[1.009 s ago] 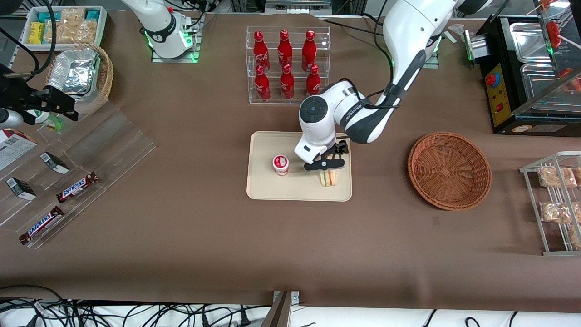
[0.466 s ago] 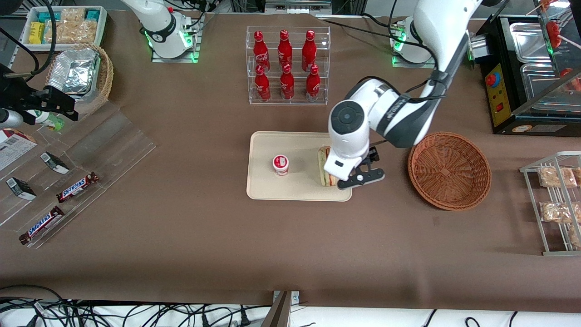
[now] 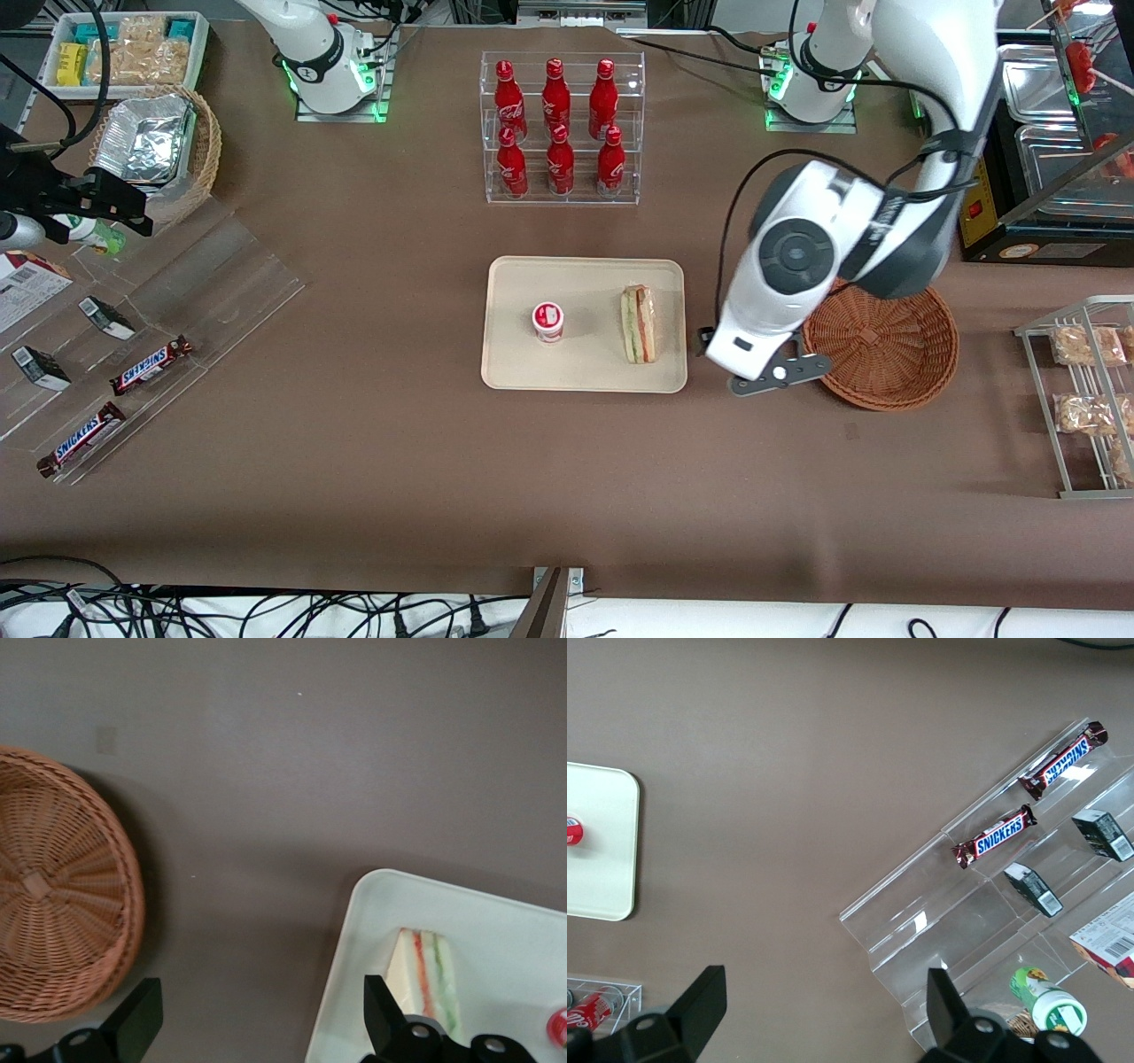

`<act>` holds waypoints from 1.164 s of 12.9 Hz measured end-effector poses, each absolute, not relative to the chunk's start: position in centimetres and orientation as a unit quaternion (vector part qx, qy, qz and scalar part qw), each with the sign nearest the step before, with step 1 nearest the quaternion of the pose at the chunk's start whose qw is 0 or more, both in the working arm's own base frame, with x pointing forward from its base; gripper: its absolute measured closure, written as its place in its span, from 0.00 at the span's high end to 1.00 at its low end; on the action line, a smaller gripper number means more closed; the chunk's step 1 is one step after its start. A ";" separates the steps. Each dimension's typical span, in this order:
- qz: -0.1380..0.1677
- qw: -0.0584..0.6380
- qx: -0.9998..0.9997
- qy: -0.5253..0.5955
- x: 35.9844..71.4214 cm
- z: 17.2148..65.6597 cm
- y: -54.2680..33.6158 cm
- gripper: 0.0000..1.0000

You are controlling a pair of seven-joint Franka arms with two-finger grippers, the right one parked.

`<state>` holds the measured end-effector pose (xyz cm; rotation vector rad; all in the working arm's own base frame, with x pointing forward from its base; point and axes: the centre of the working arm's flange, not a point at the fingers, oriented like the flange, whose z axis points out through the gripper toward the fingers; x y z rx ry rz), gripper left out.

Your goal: Place sandwich from basket to tray

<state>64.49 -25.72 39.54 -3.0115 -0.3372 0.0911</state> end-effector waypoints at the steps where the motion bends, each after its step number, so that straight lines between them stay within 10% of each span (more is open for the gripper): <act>1: 0.035 0.051 -0.994 -0.095 64.7 40.7 -24.3 1.00; 15: 0.089 -0.033 -0.995 0.039 67.9 45.1 -4.1 1.00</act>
